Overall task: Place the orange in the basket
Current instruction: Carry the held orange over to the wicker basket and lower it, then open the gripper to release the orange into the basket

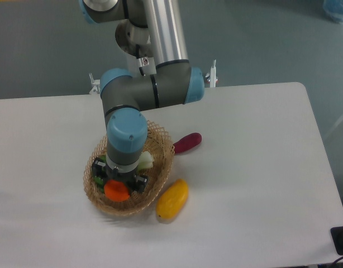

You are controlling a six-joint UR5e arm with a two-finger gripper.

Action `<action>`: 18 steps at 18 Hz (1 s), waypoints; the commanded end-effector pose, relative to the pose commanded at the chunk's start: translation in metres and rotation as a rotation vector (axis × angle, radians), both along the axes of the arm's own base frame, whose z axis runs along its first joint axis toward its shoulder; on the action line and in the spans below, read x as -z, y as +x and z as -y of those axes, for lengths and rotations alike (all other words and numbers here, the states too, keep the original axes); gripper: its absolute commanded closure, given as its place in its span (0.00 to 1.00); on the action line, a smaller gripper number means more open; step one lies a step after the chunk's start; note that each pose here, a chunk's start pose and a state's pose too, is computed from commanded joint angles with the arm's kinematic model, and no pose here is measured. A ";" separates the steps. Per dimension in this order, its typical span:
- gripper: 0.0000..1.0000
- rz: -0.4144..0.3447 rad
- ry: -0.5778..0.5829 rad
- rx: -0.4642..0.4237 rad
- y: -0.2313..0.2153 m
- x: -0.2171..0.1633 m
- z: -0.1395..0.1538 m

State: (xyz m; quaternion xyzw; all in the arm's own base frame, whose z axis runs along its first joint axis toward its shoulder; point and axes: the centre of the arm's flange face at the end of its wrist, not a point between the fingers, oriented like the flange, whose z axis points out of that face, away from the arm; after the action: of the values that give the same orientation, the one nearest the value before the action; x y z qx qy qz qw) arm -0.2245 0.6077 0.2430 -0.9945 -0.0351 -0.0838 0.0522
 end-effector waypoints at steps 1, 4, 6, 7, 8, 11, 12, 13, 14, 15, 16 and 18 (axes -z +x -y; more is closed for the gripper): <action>0.49 0.002 -0.003 0.006 0.004 0.002 -0.001; 0.49 0.004 -0.006 0.009 0.005 0.005 -0.002; 0.49 0.006 -0.009 0.009 0.004 0.007 -0.002; 0.48 0.005 -0.007 0.009 0.004 0.007 -0.003; 0.47 0.005 -0.007 0.009 0.004 0.007 -0.003; 0.29 -0.002 0.000 0.011 0.003 0.005 -0.004; 0.26 -0.006 0.006 0.009 0.003 0.005 -0.004; 0.19 -0.009 0.008 0.011 0.003 0.005 -0.004; 0.10 -0.011 0.011 0.014 0.003 0.004 -0.004; 0.00 -0.013 0.011 0.015 0.002 0.004 -0.004; 0.00 -0.016 0.013 0.014 0.002 0.002 -0.004; 0.00 -0.021 0.021 0.015 0.002 -0.003 -0.004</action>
State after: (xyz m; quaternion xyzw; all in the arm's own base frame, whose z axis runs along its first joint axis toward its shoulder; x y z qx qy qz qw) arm -0.2223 0.6120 0.2458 -0.9950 -0.0262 -0.0740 0.0622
